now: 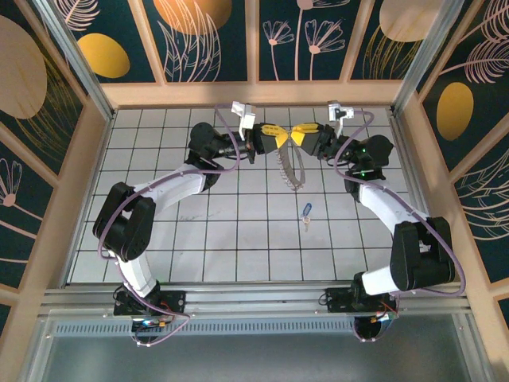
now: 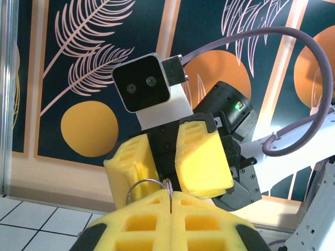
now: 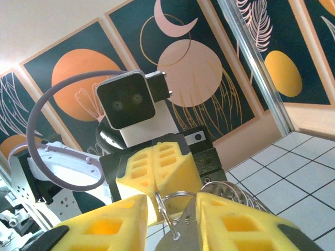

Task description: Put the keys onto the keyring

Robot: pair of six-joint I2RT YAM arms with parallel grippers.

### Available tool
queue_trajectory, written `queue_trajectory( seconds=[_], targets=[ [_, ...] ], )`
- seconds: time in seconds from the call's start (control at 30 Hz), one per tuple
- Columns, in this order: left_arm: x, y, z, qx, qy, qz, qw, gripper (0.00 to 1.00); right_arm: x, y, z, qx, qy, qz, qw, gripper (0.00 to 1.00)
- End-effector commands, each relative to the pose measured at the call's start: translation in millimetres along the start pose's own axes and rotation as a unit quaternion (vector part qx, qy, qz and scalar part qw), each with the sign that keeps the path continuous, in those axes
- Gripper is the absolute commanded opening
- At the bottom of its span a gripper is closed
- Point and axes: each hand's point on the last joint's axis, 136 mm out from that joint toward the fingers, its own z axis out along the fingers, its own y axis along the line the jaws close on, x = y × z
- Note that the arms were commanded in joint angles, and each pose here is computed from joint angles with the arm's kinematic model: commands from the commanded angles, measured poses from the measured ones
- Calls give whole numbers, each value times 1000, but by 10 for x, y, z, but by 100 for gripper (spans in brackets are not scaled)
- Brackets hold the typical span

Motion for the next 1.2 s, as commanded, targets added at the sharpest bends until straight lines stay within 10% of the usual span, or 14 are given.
queue_trajectory(
  seconds=[0.0,0.23,0.4,0.5,0.7,1.17],
  targets=[
    [-177,-95,55,19,-18,27,999,0,-49,120,48,-22,7,-38,999,26],
    [-178,-90,63,19,-19,26,999,0,-6,128,35,-17,14,-40,999,0],
    [-197,-23,75,2,-18,17,1000,1,-6,97,21,-3,16,-48,999,0],
    [-225,69,63,-32,-12,17,999,31,-33,81,-22,5,13,-56,998,0],
    [-344,77,7,-74,1,38,997,45,-98,140,-74,2,12,-72,997,0],
    [-294,-37,52,-25,36,3,999,44,-191,264,-52,-12,17,-91,996,0]
  ],
)
